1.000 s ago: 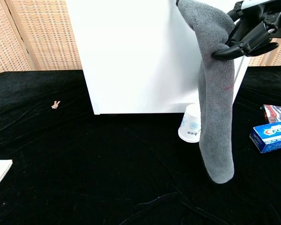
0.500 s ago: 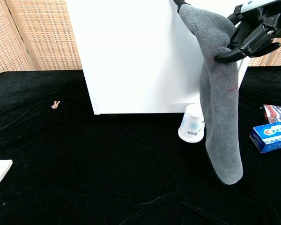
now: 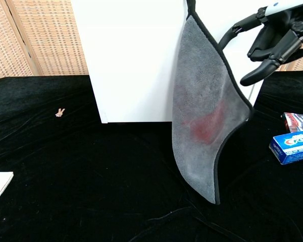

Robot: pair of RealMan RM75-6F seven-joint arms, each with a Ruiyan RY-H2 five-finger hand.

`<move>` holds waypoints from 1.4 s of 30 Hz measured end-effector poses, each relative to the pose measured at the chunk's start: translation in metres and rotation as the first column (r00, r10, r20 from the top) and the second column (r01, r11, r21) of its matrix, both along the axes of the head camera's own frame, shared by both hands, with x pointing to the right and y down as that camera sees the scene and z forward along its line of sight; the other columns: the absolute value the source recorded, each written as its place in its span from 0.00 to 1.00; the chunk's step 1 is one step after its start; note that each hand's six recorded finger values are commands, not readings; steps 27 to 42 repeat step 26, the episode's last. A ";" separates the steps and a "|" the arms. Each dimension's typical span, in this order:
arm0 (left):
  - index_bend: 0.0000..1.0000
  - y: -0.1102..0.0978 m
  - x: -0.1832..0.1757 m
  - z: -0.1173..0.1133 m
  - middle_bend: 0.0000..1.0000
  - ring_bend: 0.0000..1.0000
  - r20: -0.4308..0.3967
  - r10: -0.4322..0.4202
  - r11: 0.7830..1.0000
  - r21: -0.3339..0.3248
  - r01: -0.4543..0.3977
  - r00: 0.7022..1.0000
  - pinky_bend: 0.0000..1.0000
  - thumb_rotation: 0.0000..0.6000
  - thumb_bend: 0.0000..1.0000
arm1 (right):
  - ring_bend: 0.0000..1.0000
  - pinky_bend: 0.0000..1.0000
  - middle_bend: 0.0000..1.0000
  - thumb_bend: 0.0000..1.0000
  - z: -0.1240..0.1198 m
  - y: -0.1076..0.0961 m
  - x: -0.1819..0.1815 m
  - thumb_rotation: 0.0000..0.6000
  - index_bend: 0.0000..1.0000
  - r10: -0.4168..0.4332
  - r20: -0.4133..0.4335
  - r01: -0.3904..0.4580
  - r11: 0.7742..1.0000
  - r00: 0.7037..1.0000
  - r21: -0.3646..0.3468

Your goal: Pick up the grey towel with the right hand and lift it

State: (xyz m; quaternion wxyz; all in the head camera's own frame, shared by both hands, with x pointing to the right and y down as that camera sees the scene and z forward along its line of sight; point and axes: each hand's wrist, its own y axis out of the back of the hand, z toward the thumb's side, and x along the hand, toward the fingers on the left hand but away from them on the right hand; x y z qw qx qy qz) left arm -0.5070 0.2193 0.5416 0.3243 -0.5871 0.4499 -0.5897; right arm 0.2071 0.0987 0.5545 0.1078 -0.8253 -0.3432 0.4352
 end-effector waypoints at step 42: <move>0.00 0.008 0.008 -0.013 0.00 0.00 0.013 0.024 0.997 0.068 -0.025 1.000 0.00 1.00 0.00 | 0.00 0.01 0.01 0.00 -0.040 0.046 0.182 1.00 0.09 0.052 -0.334 0.154 0.814 0.941 0.560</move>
